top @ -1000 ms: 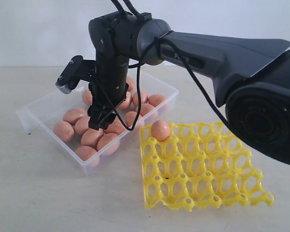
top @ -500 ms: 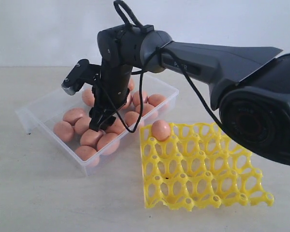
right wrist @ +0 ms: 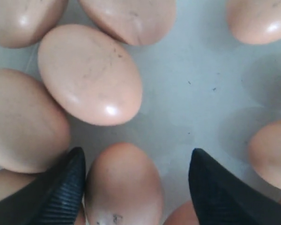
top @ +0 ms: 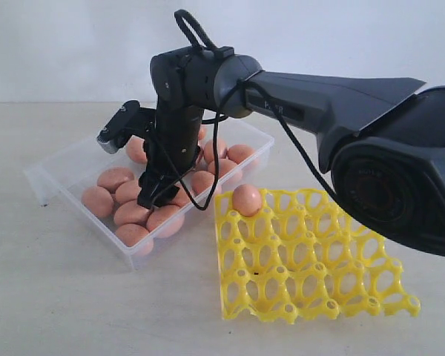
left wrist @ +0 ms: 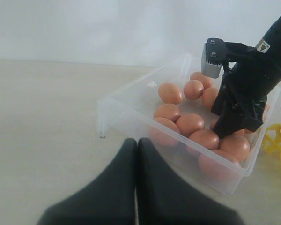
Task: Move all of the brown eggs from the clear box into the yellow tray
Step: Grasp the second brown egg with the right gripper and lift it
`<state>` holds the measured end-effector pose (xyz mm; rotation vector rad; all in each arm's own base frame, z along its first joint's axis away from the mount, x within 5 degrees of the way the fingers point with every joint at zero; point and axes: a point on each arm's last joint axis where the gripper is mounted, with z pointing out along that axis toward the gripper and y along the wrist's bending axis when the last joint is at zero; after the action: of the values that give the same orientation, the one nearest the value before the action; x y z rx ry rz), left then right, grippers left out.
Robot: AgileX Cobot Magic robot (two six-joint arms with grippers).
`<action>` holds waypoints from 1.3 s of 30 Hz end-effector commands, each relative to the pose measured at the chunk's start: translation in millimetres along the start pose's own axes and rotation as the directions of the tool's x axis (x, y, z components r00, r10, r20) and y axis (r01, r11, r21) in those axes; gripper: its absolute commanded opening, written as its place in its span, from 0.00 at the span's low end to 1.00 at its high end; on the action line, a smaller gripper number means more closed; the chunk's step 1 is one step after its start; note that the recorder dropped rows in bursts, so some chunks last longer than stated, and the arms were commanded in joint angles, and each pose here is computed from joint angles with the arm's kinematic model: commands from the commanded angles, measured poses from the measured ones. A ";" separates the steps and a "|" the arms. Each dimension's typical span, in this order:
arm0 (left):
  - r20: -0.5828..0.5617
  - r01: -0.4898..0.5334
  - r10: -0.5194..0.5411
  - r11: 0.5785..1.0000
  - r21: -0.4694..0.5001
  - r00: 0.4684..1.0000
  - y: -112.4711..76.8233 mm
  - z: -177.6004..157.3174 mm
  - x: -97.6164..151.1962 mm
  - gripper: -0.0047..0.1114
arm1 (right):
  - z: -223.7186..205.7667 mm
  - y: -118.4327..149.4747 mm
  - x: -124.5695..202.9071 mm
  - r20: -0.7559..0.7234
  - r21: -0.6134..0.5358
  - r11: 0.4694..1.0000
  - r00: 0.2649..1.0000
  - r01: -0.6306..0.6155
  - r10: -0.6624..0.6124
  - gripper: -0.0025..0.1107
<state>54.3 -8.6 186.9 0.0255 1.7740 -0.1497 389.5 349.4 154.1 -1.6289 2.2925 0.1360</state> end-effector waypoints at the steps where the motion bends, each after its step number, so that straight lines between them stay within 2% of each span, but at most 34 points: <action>1: 0.011 0.004 -0.004 1.000 -0.003 1.000 0.1 -0.2 -1.1 0.00 | 6.3 -5.9 6.0 -0.032 0.018 0.999 0.999 -0.041 0.042 0.51; 3: 0.011 0.004 -0.004 1.000 -0.003 1.000 0.1 -0.2 -1.1 0.00 | 6.2 -8.4 7.4 -0.035 0.027 0.996 0.996 -0.080 0.081 0.42; 8: 0.011 0.004 -0.004 1.000 -0.003 1.000 0.1 -0.2 -1.1 0.00 | 5.7 -12.8 11.0 -0.065 0.083 0.987 0.988 -0.136 0.142 0.02; 16: 0.011 0.004 -0.004 1.000 -0.003 1.000 0.1 -0.2 -1.1 0.00 | -11.0 -11.6 4.2 -0.013 0.064 0.982 0.984 -0.179 0.180 0.02; 22: 0.011 0.004 -0.004 1.000 -0.003 1.000 0.1 -0.2 -1.1 0.00 | -59.7 -18.1 -13.6 0.165 0.123 0.972 0.970 -0.202 0.181 0.02; 24: 0.011 0.004 -0.004 1.000 -0.003 1.000 0.1 -0.2 -1.1 0.00 | -90.7 -20.5 -22.0 0.273 0.142 0.956 0.939 -0.256 0.211 0.02; 26: 0.011 0.004 -0.004 1.000 -0.003 1.000 0.1 -0.2 -1.1 0.00 | -118.5 -20.4 -25.5 0.344 0.126 0.930 0.894 -0.347 0.287 0.02; 28: 0.011 0.004 -0.004 1.000 -0.003 1.000 0.1 -0.2 -1.1 0.00 | -140.7 -13.9 -28.9 0.392 0.019 0.896 0.828 -0.443 0.401 0.02; 29: 0.011 0.004 -0.004 1.000 -0.003 1.000 0.1 -0.2 -1.1 0.00 | -149.8 -7.5 -35.8 0.438 -0.099 0.875 0.769 -0.473 0.465 0.02; 30: 0.011 0.004 -0.004 1.000 -0.003 1.000 0.1 -0.2 -1.1 0.00 | -152.3 -5.9 -39.3 0.460 -0.144 0.865 0.741 -0.481 0.489 0.02; 31: 0.011 0.004 -0.004 1.000 -0.003 1.000 0.1 -0.2 -1.1 0.00 | -157.1 -3.4 -47.8 0.510 -0.253 0.829 0.660 -0.499 0.552 0.02; 32: 0.011 0.004 -0.004 1.000 -0.003 1.000 0.1 -0.2 -1.1 0.00 | -159.6 0.0 -54.7 0.540 -0.313 0.808 0.606 -0.499 0.584 0.02; 33: 0.011 0.004 -0.004 1.000 -0.003 1.000 0.1 -0.2 -1.1 0.00 | -164.6 5.8 -64.6 0.599 -0.347 0.811 0.554 -0.471 0.579 0.02; 35: 0.011 0.004 -0.004 1.000 -0.003 1.000 0.1 -0.2 -1.1 0.00 | -176.5 26.3 -86.8 0.734 -0.338 0.851 0.454 -0.401 0.505 0.02; 39: 0.011 0.004 -0.004 1.000 -0.003 1.000 0.1 -0.2 -1.1 0.00 | -195.9 77.2 -118.3 0.870 -0.355 0.865 0.213 -0.355 0.445 0.02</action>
<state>54.3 -8.6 186.9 0.0255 1.7740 -0.1497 328.6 421.8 351.7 -0.5851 1.7320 1.0080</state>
